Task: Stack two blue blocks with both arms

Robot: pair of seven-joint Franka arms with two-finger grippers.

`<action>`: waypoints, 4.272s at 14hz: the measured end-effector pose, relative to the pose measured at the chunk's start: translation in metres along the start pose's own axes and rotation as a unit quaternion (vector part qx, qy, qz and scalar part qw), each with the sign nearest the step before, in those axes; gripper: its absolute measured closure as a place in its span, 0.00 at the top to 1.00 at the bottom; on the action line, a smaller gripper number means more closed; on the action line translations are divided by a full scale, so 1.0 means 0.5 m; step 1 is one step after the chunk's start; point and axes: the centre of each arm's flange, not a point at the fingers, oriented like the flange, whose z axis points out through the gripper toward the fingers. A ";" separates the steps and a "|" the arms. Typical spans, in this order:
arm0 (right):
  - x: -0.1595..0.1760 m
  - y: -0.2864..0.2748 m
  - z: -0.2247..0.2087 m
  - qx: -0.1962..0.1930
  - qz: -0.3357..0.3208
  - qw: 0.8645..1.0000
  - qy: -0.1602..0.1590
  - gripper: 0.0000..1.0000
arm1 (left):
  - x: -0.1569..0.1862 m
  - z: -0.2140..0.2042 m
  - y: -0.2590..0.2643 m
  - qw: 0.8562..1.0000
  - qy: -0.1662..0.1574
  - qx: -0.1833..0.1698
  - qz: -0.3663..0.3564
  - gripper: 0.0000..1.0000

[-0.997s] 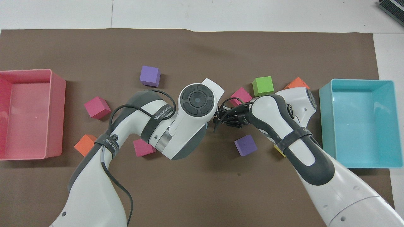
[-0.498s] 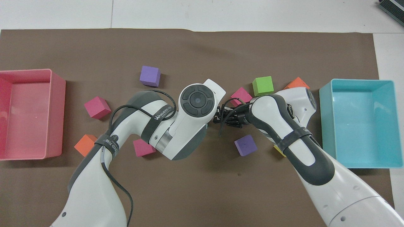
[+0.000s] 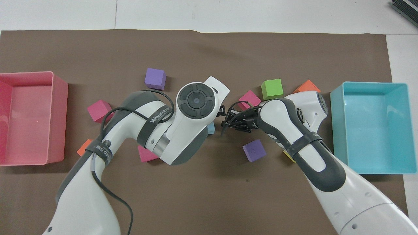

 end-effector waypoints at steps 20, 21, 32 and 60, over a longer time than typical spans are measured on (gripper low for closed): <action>-0.024 -0.092 -0.257 -0.176 -0.187 0.962 0.088 0.56 | 0.091 -0.409 -0.697 0.997 -0.034 0.004 0.069 1.00; -0.022 -0.094 -0.271 -0.196 -0.200 0.956 0.092 0.65 | 0.088 -0.409 -0.697 0.997 -0.035 0.004 0.070 1.00; -0.038 -0.157 -0.491 -0.323 -0.241 0.902 0.153 1.00 | 0.122 -0.421 -0.714 0.997 -0.022 0.003 0.072 1.00; -0.231 -0.119 -0.885 -0.381 -0.184 0.898 0.120 1.00 | 0.117 -0.423 -0.703 0.995 -0.056 0.005 0.088 1.00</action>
